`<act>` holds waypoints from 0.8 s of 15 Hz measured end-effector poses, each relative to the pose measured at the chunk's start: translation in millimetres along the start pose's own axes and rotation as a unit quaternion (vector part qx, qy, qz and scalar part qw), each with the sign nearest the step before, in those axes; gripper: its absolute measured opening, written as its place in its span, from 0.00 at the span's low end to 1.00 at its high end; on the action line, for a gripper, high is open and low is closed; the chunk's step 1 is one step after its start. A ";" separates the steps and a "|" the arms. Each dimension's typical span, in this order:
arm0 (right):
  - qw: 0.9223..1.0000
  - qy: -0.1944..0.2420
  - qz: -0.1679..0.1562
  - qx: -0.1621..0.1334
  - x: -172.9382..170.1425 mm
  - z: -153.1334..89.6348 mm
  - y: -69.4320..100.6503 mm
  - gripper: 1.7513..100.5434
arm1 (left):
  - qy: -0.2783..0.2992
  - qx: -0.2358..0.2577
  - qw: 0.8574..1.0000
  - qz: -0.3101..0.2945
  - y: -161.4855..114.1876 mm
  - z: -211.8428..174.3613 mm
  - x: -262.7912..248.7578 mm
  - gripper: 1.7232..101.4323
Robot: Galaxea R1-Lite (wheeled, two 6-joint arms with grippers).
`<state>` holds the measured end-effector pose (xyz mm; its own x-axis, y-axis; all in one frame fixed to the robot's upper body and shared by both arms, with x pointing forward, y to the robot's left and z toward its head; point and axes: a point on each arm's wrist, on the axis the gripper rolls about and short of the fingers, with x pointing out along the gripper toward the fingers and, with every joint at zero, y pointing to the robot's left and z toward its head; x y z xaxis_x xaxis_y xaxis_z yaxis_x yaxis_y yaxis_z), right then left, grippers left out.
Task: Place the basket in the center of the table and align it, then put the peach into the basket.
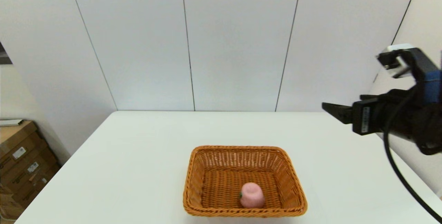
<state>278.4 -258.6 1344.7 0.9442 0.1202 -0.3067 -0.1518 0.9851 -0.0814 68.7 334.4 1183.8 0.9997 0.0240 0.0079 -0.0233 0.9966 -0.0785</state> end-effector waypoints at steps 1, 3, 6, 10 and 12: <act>1.000 -0.020 -0.008 -0.013 -19.8 -1.3 -7.3 0.88 | 0.000 0.000 1.000 0.000 0.0 0.0 0.0 0.96; 0.998 -0.051 -0.026 -0.041 -59.3 -14.2 -22.1 0.90 | 0.000 0.000 1.000 0.000 0.0 0.1 0.0 0.96; 0.993 -0.068 -0.084 -0.052 -109.2 -47.1 -43.9 0.92 | 0.000 0.000 1.000 0.000 0.0 0.1 0.0 0.96; 0.982 -0.075 -0.167 -0.036 -159.0 -97.5 -52.3 0.94 | 0.000 0.000 1.000 0.000 0.0 0.1 0.0 0.96; 0.979 -0.095 -0.179 -0.024 -173.4 -121.9 -48.4 0.95 | 0.000 0.000 1.000 0.000 0.0 0.1 0.0 0.96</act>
<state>86.4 -342.2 1286.2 0.9762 -0.2054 -0.0689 0.1885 0.9621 -0.1972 68.7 334.4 1183.9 0.9997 0.0240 0.0083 -0.0233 0.9966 -0.0789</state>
